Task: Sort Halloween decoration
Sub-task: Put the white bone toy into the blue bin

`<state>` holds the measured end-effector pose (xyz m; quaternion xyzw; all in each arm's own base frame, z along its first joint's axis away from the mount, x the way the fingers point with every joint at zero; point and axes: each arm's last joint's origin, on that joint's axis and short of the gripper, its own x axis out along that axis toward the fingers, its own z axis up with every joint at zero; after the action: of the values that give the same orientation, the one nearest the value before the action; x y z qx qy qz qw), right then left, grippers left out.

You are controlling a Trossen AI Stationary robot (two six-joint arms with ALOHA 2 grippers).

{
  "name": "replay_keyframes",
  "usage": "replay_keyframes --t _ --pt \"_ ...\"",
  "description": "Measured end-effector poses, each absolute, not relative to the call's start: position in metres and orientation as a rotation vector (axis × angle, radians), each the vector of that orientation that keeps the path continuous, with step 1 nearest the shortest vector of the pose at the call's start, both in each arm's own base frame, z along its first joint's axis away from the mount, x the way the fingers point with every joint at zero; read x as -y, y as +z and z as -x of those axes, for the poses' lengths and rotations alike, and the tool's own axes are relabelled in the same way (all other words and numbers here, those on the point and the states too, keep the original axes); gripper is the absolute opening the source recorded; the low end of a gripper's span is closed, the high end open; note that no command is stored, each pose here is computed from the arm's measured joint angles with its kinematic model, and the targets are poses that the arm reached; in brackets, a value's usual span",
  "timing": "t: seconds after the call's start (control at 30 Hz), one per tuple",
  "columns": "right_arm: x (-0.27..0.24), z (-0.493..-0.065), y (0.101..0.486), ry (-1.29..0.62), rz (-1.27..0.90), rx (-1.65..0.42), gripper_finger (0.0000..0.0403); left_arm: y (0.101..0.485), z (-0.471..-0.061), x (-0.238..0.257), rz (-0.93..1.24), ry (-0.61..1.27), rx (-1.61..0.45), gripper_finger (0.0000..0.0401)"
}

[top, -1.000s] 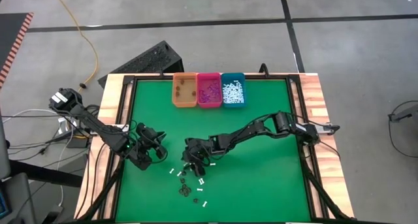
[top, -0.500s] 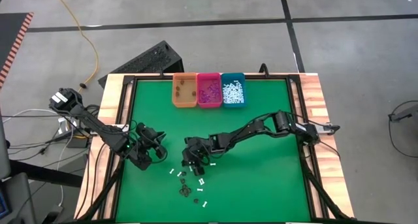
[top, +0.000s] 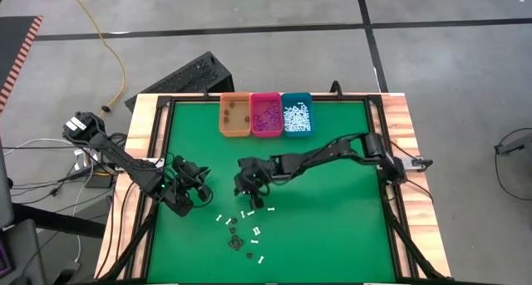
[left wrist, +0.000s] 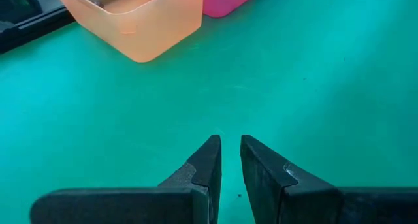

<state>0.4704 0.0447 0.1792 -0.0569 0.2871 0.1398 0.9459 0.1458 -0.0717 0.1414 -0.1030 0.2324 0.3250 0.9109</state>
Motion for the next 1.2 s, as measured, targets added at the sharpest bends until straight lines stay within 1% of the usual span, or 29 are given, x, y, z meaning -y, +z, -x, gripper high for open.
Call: replay_keyframes --t 0.13,0.27,0.37,0.47,0.63,0.7,0.77,0.9,1.03,1.13,1.2 --pt "-0.021 -0.458 0.202 0.26 0.174 -0.637 0.002 0.141 -0.146 0.072 0.21 0.671 -0.481 0.0051" --pt "0.022 -0.441 0.228 0.176 0.159 -0.665 0.002 0.141 -0.145 0.072 0.22 0.661 -0.496 0.0051" --pt "0.056 -0.417 0.236 0.09 0.133 -0.673 0.002 0.14 -0.145 0.072 0.23 0.649 -0.514 0.0051" --pt "0.088 -0.383 0.244 -0.026 0.085 -0.653 0.002 0.14 -0.145 0.072 0.23 0.646 -0.522 0.0051" --pt "0.126 -0.325 0.238 -0.273 0.039 -0.644 0.002 0.14 -0.145 0.072 0.226 0.651 -0.517 0.0051" --pt "0.138 -0.308 0.235 -0.378 0.012 -0.636 0.0023 0.14 -0.145 0.072 0.228 0.657 -0.508 0.0051" --pt "0.149 -0.297 0.234 -0.441 -0.024 -0.605 0.003 0.141 -0.145 0.072 0.225 0.666 -0.492 0.0051" --pt "0.163 -0.286 0.228 -0.491 -0.091 -0.639 0.0065 0.141 -0.145 0.072 0.236 0.678 -0.472 0.0051" --pt "0.165 -0.284 0.228 -0.489 -0.095 -0.644 0.012 0.141 -0.145 0.071 0.24 0.681 -0.469 0.0051" --pt "0.161 -0.287 0.228 -0.461 -0.109 -0.639 0.0165 0.141 -0.145 0.071 0.24 0.681 -0.469 0.0051" --pt "0.154 -0.291 0.228 -0.379 -0.153 -0.624 0.0186 0.141 -0.145 0.071 0.239 0.681 -0.469 0.0051"
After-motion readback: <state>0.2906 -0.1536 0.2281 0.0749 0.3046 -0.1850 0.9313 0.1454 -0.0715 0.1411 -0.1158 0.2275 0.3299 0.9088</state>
